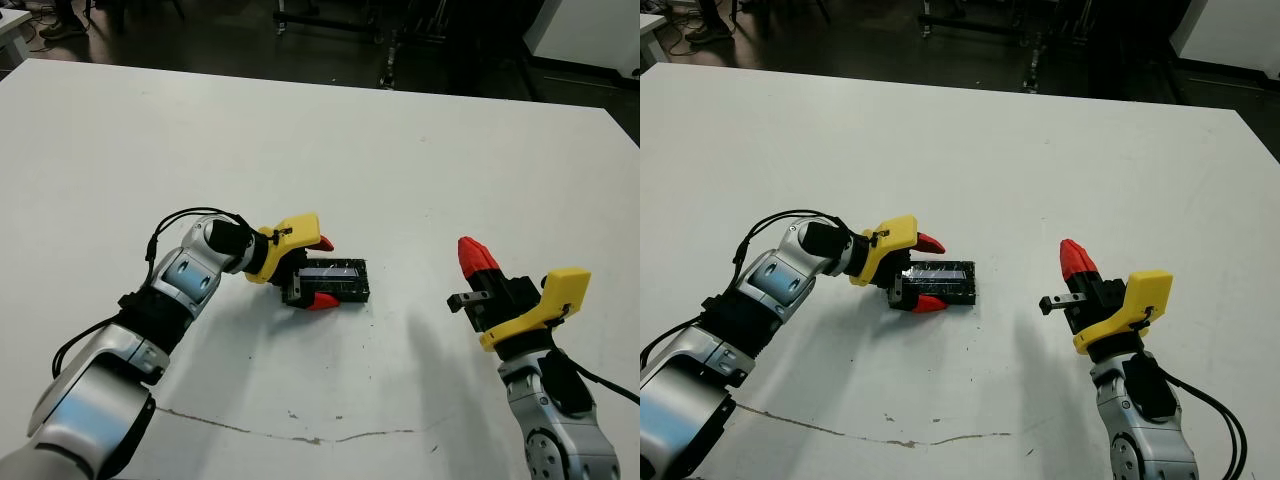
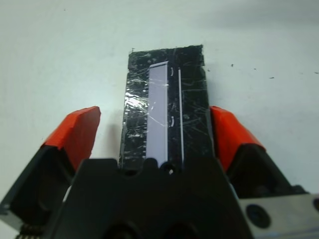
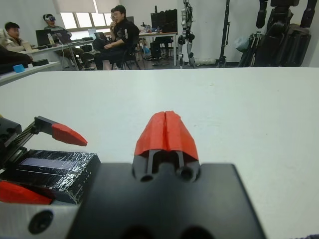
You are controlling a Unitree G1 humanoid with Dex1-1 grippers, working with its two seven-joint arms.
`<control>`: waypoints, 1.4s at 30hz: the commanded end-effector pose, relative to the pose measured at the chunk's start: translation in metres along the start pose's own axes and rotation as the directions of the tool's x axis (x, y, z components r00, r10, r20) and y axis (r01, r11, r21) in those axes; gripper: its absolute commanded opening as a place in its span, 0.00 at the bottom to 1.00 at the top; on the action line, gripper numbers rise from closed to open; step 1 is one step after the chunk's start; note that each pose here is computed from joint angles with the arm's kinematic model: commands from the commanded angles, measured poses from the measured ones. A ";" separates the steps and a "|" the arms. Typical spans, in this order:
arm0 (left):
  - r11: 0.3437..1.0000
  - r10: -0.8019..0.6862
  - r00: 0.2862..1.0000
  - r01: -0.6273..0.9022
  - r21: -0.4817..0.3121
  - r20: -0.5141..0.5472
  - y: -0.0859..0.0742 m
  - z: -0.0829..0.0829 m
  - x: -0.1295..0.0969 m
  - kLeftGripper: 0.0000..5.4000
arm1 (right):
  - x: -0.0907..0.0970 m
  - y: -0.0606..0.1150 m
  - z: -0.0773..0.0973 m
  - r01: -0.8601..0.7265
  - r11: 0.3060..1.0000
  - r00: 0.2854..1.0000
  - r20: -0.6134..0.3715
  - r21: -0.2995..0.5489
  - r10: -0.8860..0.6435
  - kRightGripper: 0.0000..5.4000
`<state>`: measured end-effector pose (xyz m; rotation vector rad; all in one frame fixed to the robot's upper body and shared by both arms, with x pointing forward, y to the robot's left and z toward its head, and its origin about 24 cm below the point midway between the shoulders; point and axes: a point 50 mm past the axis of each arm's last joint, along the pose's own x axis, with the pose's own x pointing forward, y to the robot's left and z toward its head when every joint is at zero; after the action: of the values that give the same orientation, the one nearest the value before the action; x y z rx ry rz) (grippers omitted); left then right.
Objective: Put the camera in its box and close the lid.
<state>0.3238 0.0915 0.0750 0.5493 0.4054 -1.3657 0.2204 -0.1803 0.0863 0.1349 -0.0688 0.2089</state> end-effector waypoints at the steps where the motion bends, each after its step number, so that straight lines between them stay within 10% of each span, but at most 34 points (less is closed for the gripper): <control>1: 0.994 -0.077 0.991 0.067 -0.085 -0.110 -0.029 -0.035 0.025 1.00 | -0.002 -0.003 -0.003 0.014 1.000 1.000 -0.023 -0.003 -0.014 0.00; 42: 0.963 0.249 0.966 -0.254 -0.086 -0.067 -0.011 -0.020 -0.152 1.00 | -0.001 -0.002 0.000 -0.002 1.000 1.000 -0.021 -0.012 0.002 0.00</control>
<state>0.2869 0.2155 0.1367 0.5498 0.4311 -1.1277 0.2208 -0.1793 0.0866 0.1331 -0.0639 0.2151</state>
